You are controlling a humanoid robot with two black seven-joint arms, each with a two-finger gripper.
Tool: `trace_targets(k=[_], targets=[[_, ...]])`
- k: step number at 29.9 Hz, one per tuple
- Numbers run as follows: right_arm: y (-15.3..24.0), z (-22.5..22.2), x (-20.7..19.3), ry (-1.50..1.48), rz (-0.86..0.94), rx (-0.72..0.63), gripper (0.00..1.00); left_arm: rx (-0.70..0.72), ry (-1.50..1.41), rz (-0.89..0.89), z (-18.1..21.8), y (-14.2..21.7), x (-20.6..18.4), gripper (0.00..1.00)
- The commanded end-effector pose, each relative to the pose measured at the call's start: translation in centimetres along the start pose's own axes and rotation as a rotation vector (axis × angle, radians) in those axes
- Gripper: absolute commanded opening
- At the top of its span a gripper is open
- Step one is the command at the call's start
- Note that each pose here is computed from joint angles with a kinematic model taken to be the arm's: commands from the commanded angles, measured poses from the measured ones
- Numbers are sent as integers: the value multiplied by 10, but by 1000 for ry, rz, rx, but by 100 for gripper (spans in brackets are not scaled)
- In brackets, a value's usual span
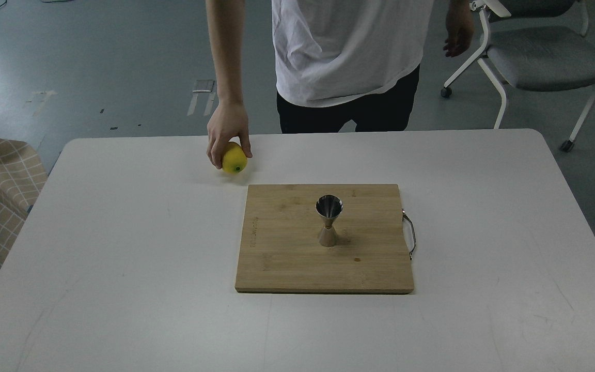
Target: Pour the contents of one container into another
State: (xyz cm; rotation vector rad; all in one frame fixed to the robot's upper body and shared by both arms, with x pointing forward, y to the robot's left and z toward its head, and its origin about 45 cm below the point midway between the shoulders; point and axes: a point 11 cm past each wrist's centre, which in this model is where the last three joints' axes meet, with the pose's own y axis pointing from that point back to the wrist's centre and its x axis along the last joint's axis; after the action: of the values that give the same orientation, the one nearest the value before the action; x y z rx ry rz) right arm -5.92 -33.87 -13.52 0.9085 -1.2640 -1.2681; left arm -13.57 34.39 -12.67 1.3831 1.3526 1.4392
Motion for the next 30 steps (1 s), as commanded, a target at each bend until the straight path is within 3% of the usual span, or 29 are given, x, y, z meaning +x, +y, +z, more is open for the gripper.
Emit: trace_targets(k=[1,30], targets=[[0,0,0,0,0,0,100,0,0,1,0,0,0,99],[0,0,0,0,0,0,100,0,0,1,0,0,0,99]])
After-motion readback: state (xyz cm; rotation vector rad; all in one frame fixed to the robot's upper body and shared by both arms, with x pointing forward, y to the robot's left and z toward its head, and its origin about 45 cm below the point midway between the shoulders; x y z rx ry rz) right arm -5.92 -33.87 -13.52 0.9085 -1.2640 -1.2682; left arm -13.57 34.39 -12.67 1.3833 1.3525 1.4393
